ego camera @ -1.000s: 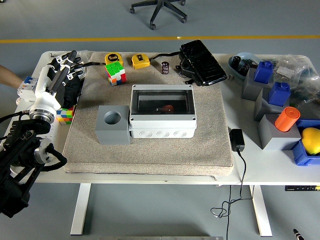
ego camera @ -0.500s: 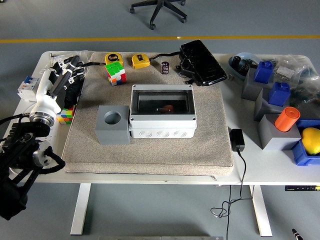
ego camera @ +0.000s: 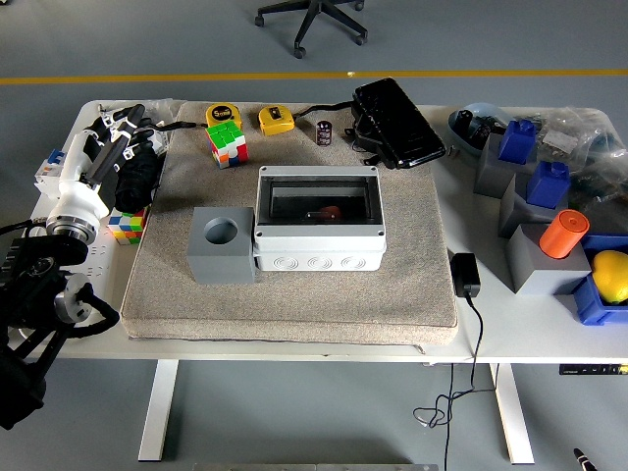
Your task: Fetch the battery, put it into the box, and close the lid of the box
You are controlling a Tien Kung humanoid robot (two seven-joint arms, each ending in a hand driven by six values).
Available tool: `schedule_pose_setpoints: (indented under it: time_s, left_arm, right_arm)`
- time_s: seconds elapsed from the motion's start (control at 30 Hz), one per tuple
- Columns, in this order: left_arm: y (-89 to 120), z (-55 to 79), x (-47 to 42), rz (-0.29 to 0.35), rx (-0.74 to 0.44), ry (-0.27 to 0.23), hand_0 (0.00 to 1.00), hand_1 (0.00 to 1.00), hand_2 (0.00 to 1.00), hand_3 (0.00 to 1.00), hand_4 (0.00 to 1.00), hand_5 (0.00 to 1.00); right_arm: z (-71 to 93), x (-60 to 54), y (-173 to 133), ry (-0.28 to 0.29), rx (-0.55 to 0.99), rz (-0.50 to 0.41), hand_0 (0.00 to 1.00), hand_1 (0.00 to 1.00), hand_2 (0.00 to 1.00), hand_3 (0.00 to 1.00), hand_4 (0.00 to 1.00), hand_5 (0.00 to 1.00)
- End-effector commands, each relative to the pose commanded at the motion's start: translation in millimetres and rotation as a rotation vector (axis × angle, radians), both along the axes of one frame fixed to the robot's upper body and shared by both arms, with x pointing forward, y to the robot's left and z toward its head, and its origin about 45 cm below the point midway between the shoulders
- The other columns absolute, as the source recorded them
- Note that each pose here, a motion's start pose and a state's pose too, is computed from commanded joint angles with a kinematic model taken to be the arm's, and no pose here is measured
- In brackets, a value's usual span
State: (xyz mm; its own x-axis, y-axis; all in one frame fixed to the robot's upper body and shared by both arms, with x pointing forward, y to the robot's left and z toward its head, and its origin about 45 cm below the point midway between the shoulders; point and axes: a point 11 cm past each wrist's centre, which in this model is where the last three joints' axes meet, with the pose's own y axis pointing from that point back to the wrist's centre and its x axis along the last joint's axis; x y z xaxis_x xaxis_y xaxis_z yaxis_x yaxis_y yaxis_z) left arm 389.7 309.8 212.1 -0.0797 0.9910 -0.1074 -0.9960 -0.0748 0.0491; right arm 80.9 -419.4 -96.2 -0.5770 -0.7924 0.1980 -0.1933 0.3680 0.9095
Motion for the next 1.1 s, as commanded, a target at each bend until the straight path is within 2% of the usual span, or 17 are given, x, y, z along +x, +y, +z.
schedule_pose_setpoints:
  time_s: [0.27,0.53,1.1]
  left_arm:
    - [1.9,-0.8,-1.8,0.003,0.0,0.002,0.608,0.665,0.618,0.642,0.966,0.504]
    - [1.3,2.8,0.4,0.003,-0.006,-0.004,0.608,0.663,0.612,0.641,0.964,0.504]
    - [4.4,6.1,1.0,0.007,-0.012,-0.012,0.608,0.663,0.61,0.641,0.964,0.505]
  right_arm:
    - [-0.7,-4.0,-0.2,0.009,0.002,0.002,0.592,0.603,0.598,0.551,0.982,0.575]
    - [-1.8,-5.9,1.7,0.01,0.007,-0.005,0.593,0.604,0.597,0.551,0.983,0.576]
    - [-1.7,-4.5,2.4,0.003,0.008,-0.011,0.592,0.604,0.597,0.552,0.985,0.579]
